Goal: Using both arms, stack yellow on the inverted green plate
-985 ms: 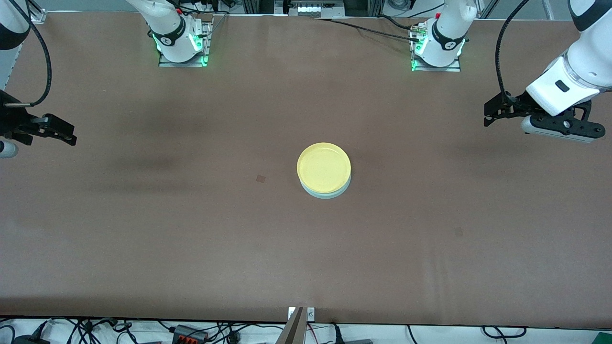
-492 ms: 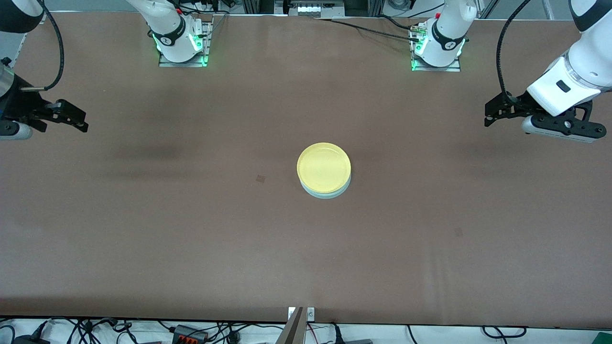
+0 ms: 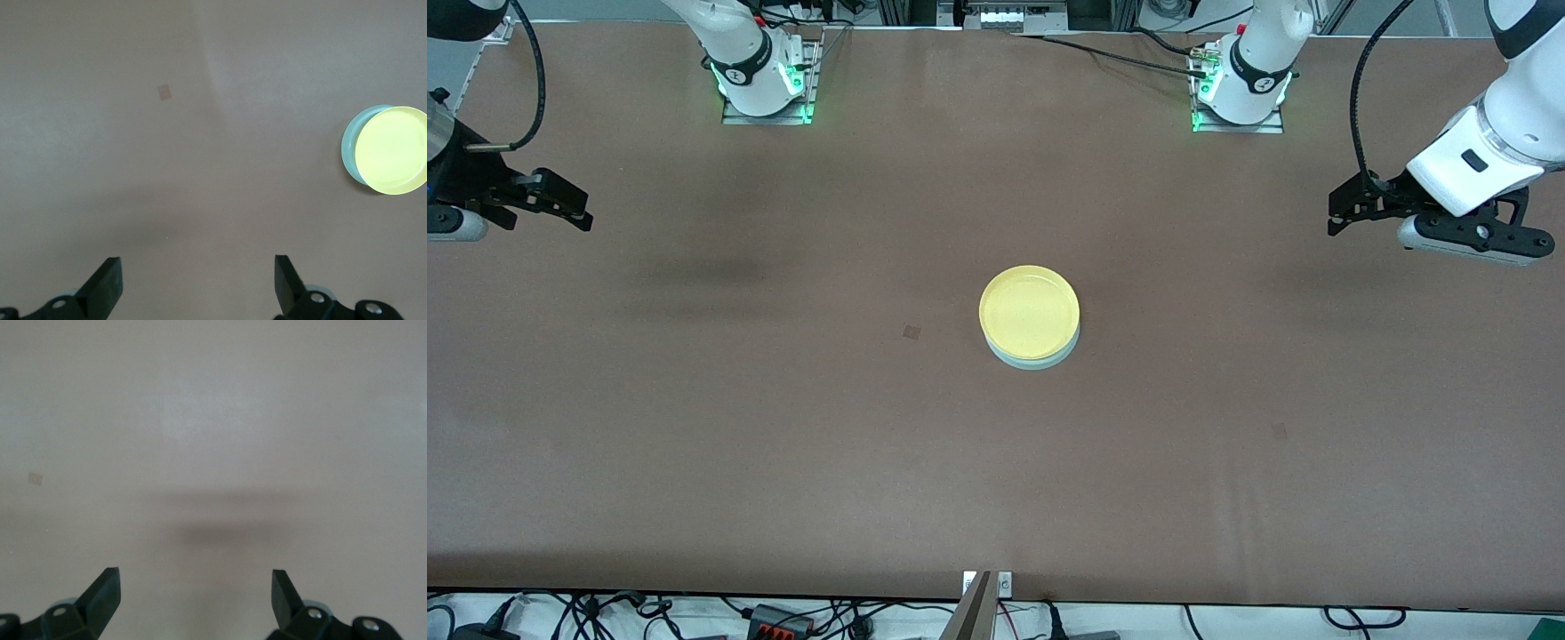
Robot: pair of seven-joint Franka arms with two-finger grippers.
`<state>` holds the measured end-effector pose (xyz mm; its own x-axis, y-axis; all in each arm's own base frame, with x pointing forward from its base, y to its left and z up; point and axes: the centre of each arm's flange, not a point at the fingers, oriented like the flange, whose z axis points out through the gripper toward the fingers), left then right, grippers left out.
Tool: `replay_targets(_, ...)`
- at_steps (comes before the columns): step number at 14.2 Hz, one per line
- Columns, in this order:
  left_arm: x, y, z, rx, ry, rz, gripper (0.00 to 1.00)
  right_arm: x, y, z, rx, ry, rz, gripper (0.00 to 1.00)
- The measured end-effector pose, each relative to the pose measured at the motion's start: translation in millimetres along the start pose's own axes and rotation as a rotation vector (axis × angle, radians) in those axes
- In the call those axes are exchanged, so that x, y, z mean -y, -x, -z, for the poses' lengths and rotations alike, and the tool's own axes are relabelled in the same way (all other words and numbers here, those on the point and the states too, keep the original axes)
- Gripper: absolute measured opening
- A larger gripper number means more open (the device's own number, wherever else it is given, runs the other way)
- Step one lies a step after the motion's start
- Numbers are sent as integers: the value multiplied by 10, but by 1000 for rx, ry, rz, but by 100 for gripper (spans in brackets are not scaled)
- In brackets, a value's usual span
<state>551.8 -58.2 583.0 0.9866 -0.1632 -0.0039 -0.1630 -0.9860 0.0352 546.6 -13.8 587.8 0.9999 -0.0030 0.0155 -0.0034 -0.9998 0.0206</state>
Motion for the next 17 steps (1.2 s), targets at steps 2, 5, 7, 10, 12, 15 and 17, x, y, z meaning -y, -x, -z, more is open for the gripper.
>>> replay_targets(2,0,0,0,0,0,0,100,-21,-8,59,-12,0,-4,100)
replay_targets(5,0,0,0,0,0,0,100,-19,-10,72,-15,0,-3,100)
replay_targets(7,0,0,0,0,0,0,100,-17,-11,70,-15,0,-3,100)
replay_targets(10,0,0,0,0,0,0,100,-10,-28,55,-18,-1,-2,100)
replay_targets(12,0,0,0,0,0,0,100,-16,-33,50,-19,-1,-3,100)
replay_targets(15,0,0,0,0,0,0,100,-18,-33,51,-19,-1,-3,100)
replay_targets(17,1,0,0,0,0,0,100,-13,-32,50,-18,-1,-2,100)
